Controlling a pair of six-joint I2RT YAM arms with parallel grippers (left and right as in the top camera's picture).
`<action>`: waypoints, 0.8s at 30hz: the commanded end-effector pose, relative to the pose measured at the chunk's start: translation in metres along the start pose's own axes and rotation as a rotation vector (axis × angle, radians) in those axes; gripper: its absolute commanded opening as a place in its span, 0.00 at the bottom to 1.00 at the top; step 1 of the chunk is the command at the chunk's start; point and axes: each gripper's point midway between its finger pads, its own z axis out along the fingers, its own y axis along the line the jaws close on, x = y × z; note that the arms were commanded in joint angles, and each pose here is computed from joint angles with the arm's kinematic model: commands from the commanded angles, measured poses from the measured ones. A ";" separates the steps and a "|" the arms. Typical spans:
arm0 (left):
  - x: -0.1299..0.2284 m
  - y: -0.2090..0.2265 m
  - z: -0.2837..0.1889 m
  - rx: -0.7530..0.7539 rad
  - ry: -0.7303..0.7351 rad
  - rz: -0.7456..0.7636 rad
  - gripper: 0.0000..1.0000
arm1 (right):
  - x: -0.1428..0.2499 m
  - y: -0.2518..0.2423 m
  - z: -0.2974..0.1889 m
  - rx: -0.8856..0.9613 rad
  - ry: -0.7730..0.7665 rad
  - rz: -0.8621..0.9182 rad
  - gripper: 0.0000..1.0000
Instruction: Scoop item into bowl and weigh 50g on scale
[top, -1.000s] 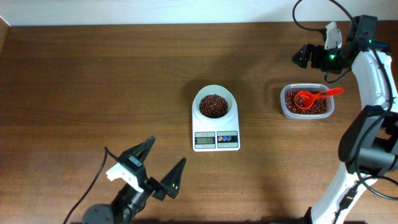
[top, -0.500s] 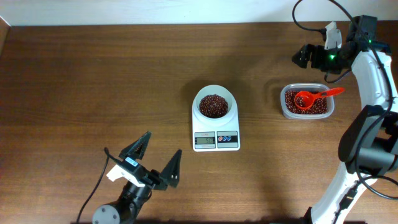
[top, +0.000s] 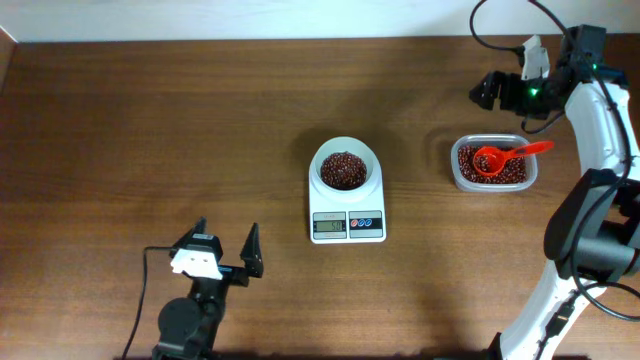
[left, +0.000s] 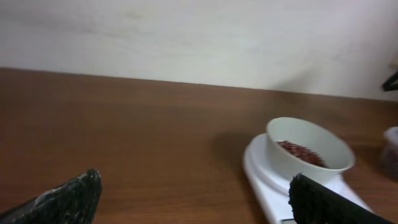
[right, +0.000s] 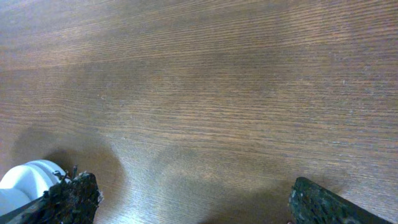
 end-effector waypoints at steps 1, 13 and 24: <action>-0.001 0.008 0.000 -0.036 -0.001 0.203 0.99 | 0.004 -0.001 0.004 -0.012 0.012 -0.002 0.99; -0.001 0.007 0.000 -0.028 -0.001 0.298 0.99 | 0.004 -0.001 0.004 -0.012 0.012 -0.002 0.99; -0.001 0.007 0.000 -0.028 -0.001 0.298 0.99 | 0.004 -0.001 0.004 -0.012 0.012 -0.002 0.99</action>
